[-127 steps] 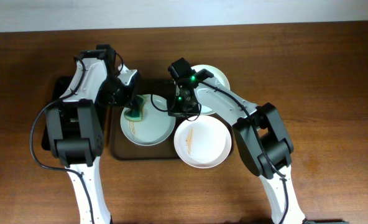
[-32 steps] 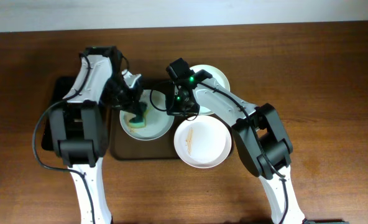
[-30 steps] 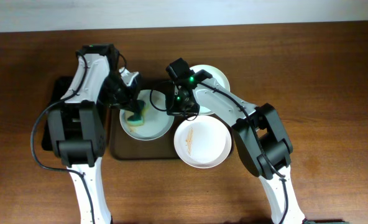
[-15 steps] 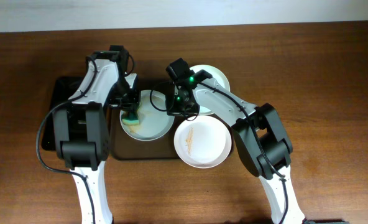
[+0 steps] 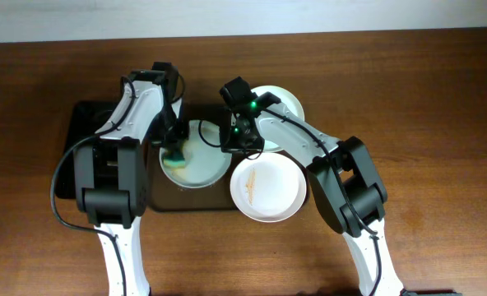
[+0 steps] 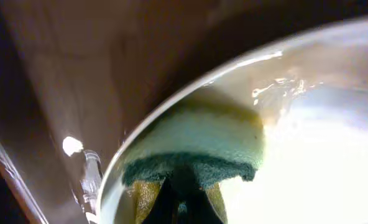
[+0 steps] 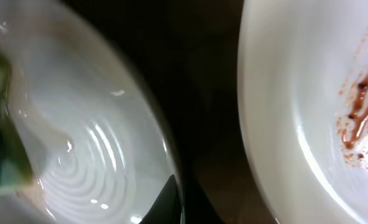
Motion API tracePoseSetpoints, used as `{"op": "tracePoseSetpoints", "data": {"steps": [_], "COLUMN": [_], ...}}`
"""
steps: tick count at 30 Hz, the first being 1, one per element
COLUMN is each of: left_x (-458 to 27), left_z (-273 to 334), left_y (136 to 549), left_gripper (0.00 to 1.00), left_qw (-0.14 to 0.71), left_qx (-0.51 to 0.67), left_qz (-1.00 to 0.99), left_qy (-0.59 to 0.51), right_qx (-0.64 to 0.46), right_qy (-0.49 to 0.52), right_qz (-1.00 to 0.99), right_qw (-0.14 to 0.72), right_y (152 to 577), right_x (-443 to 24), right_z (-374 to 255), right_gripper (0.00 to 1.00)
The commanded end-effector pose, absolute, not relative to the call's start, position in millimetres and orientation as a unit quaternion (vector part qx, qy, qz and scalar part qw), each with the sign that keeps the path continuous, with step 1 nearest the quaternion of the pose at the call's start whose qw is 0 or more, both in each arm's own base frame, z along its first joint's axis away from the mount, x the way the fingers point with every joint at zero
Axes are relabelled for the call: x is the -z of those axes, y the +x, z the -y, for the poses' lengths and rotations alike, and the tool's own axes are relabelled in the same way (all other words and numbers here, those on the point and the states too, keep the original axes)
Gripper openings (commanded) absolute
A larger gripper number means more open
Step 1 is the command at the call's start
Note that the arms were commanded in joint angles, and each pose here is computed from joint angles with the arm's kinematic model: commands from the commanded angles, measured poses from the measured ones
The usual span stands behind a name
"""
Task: Clean dirty plates on tray and stack at the side
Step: 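Scrub the plate surface with the sponge in the left gripper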
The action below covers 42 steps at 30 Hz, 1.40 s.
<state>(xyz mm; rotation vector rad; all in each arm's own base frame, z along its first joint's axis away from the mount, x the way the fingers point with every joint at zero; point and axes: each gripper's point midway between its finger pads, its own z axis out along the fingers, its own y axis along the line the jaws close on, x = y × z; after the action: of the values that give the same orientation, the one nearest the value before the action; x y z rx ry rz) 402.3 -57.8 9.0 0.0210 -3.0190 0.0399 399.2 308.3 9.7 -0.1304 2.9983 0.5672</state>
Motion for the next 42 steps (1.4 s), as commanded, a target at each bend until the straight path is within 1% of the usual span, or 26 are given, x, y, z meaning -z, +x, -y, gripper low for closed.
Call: {"op": "tracePoseSetpoints", "data": {"steps": [1,4,8,12,14,17,22,25,27,31,33,35,39,42], "left_x": [14.8,14.2,22.0,46.6,61.1,71.0,65.4,41.5,13.8,-43.8,-71.8,-96.5,-125.4,-144.2], "left_z": [72.5,82.7,86.8,84.0,83.6,89.9,88.0,92.8,94.8,71.4,54.7,44.8,41.4,39.5], "left_y": [374.4,383.6,403.8,422.1,421.9,418.9,419.4,421.5,427.0,449.1,457.4,456.8,446.5,448.6], "left_gripper": [0.01,0.01,0.01,0.01,0.01,0.01,0.01,0.01,0.01,0.01,0.01,0.01,0.01,0.01], "left_qw": [0.134,0.112,0.066,0.014,-0.001,-0.009,-0.003,0.017,0.025,0.003,-0.013,-0.021,-0.032,-0.059], "left_qx": [-0.078,-0.125,-0.127,-0.080,-0.055,-0.053,-0.053,-0.103,-0.154,-0.194,-0.194,-0.193,-0.186,-0.175], "left_qz": [0.988,0.984,0.988,0.996,0.998,0.998,0.998,0.994,0.987,0.981,0.981,0.981,0.981,0.982], "left_qy": [-0.025,-0.053,-0.062,-0.036,-0.034,-0.043,-0.026,-0.013,-0.029,-0.029,-0.021,-0.027,-0.035,-0.032], "right_qx": [-0.183,-0.183,-0.183,-0.183,-0.183,-0.183,-0.183,-0.183,-0.183,-0.183,-0.183,-0.183,-0.183,-0.183], "right_qy": [-0.050,-0.050,-0.050,-0.050,-0.050,-0.050,-0.050,-0.050,-0.050,-0.050,-0.050,-0.050,-0.050,-0.050], "right_qz": [-0.981,-0.981,-0.981,-0.981,-0.981,-0.981,-0.981,-0.981,-0.981,-0.981,-0.981,-0.981,-0.981,-0.981], "right_qw": [0.038,0.038,0.038,0.038,0.038,0.038,0.038,0.038,0.038,0.038,0.038,0.038,0.038,0.038], "right_y": [395.7,395.4,395.5,395.5,395.5,395.5,395.5,395.4,395.4,395.4,395.4,395.4,395.5,395.5], "right_x": [-2.8,-2.7,-2.8,-2.8,-2.8,-2.8,-2.8,-2.8,-2.8,-2.8,-2.8,-2.8,-2.8,-2.8], "right_z": [-310.3,-310.2,-310.2,-310.3,-310.2,-310.2,-310.2,-310.2,-310.2,-310.2,-310.2,-310.2,-310.2,-310.2], "right_gripper": [0.05,0.05,0.05,0.05,0.05,0.05,0.05,0.05,0.05,0.05,0.05,0.05,0.05,0.05]}}
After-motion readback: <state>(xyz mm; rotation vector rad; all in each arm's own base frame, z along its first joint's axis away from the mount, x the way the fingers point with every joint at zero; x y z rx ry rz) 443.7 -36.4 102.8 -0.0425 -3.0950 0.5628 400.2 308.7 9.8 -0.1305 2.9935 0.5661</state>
